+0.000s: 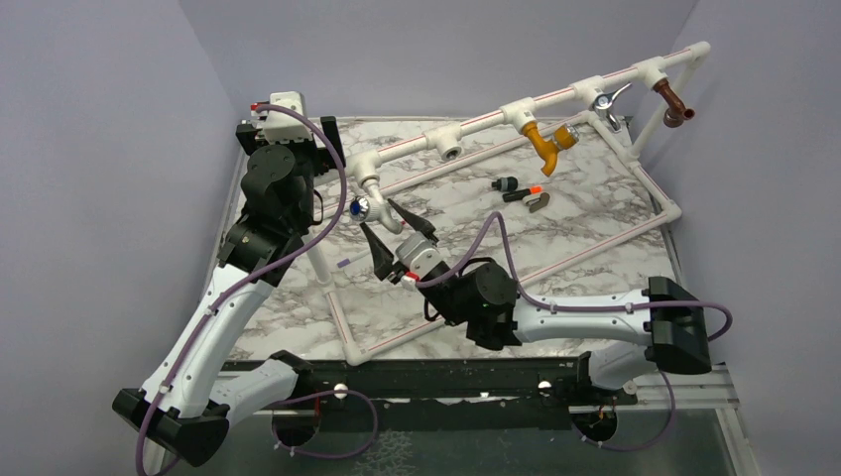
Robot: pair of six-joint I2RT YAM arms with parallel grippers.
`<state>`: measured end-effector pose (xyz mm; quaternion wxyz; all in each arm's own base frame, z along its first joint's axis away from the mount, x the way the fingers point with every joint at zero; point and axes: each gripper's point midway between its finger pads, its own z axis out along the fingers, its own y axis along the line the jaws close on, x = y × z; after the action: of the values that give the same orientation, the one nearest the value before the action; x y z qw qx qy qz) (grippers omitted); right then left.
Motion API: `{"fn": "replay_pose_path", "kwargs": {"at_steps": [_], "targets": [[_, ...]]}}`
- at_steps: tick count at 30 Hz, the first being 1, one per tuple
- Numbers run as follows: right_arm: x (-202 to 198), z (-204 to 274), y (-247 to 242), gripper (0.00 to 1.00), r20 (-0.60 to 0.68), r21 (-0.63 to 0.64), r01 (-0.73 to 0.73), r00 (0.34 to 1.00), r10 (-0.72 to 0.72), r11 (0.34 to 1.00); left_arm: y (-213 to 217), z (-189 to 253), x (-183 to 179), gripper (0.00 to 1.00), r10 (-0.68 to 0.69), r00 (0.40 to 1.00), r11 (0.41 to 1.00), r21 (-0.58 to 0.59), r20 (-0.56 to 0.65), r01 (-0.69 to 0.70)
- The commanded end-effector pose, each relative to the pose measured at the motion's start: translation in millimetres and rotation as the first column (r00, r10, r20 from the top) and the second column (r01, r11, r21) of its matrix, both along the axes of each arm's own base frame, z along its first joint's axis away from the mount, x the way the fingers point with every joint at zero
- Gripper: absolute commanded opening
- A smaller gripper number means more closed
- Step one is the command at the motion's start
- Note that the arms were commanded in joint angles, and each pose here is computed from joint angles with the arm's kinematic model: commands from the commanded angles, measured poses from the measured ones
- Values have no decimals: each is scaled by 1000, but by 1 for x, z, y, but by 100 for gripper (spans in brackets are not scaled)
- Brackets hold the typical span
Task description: Install the water faucets
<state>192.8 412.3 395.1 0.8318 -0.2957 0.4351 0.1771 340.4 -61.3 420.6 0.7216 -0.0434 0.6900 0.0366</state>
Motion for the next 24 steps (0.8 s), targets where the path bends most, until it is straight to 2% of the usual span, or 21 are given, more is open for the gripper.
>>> {"fn": "replay_pose_path", "kwargs": {"at_steps": [1, 3, 7, 13, 19, 24], "targets": [[-14, 22, 2, 65, 77, -140, -39, 996, 50, 989, 7, -2, -1, 99, 27, 1000, 1000, 8, -2, -27], [-14, 22, 1, 71, 81, -187, -32, 996, 48, 982, 7, -2, -1, 99, 28, 1000, 1000, 7, -3, -28], [-11, 18, 0, 74, 99, -294, 14, 995, 16, 956, 7, -3, 0, 99, 24, 1000, 1000, 6, -6, -24], [-5, 0, 5, 75, 222, -439, 233, 964, -147, 868, 7, -2, 0, 99, 22, 1000, 1000, 1, -6, -22], [7, -7, 6, 73, 298, -421, 399, 909, -291, 815, 8, -2, -1, 99, 25, 1000, 1000, 2, -4, -25], [9, -4, 6, 67, 294, -393, 427, 897, -329, 814, 8, -1, -1, 99, 23, 1000, 1000, 2, -2, -23]]}}
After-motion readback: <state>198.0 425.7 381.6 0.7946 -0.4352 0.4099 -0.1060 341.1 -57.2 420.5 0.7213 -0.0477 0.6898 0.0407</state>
